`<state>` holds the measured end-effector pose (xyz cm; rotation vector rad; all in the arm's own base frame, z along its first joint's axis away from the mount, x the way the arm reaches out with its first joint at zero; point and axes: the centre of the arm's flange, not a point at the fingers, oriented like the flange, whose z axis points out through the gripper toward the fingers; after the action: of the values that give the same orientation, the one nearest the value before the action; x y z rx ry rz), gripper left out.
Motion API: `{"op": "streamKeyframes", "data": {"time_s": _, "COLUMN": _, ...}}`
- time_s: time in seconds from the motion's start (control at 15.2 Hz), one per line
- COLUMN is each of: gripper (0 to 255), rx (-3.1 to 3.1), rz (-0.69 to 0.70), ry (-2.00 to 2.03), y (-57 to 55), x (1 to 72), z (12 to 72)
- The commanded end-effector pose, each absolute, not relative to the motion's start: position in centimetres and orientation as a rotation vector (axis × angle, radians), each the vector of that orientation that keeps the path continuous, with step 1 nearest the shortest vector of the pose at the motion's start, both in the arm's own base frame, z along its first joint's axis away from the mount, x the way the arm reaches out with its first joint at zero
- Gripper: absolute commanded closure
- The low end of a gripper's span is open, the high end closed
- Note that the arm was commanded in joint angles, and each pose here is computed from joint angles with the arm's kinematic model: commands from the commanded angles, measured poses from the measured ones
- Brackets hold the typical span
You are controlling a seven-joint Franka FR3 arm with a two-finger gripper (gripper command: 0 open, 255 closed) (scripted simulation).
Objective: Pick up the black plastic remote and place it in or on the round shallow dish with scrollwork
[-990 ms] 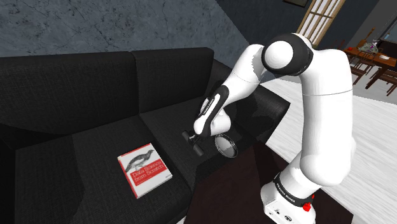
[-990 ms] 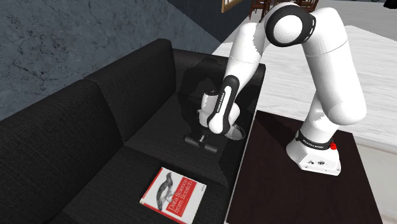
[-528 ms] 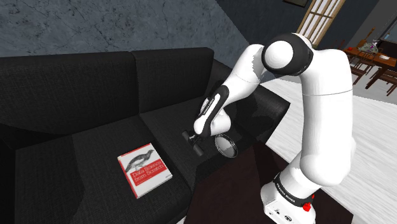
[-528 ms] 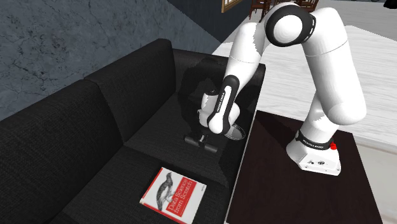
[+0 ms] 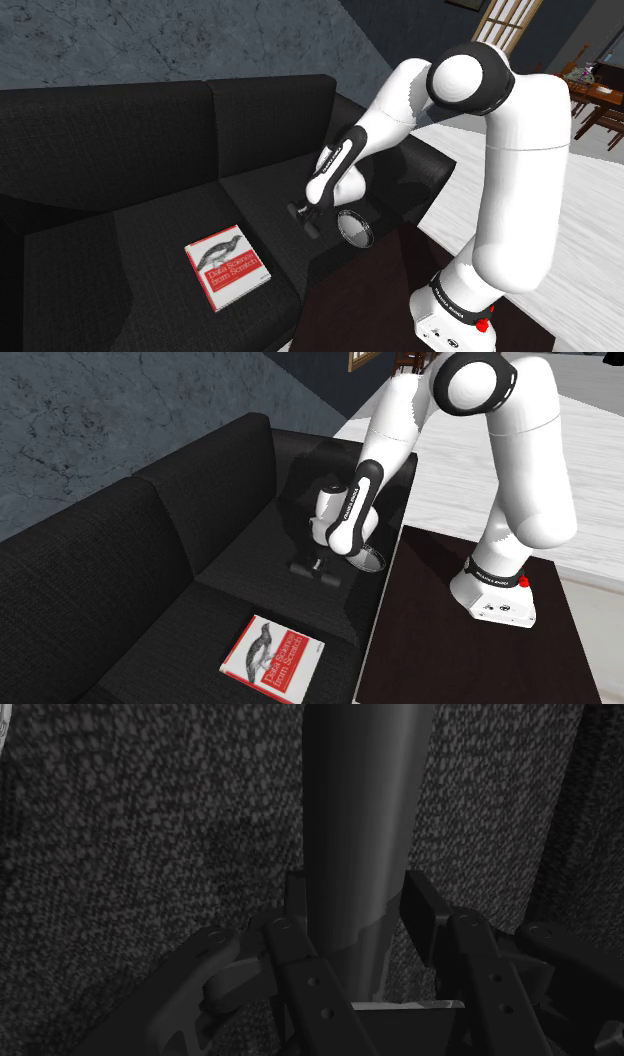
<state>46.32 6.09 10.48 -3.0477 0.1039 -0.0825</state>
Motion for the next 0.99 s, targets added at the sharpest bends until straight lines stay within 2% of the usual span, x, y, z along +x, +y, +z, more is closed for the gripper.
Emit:
{"op": "streamKeyframes", "data": {"time_s": 0.0, "gripper": 255, "rx": -3.048, "rz": -0.082, "ry": 0.104, "y": 6.1, "x": 46.2, "z": 11.6}}
{"op": "streamKeyframes", "data": {"time_s": 0.92, "gripper": 255, "rx": -3.048, "rz": -0.082, "ry": 0.104, "y": 6.1, "x": 46.2, "z": 19.0}}
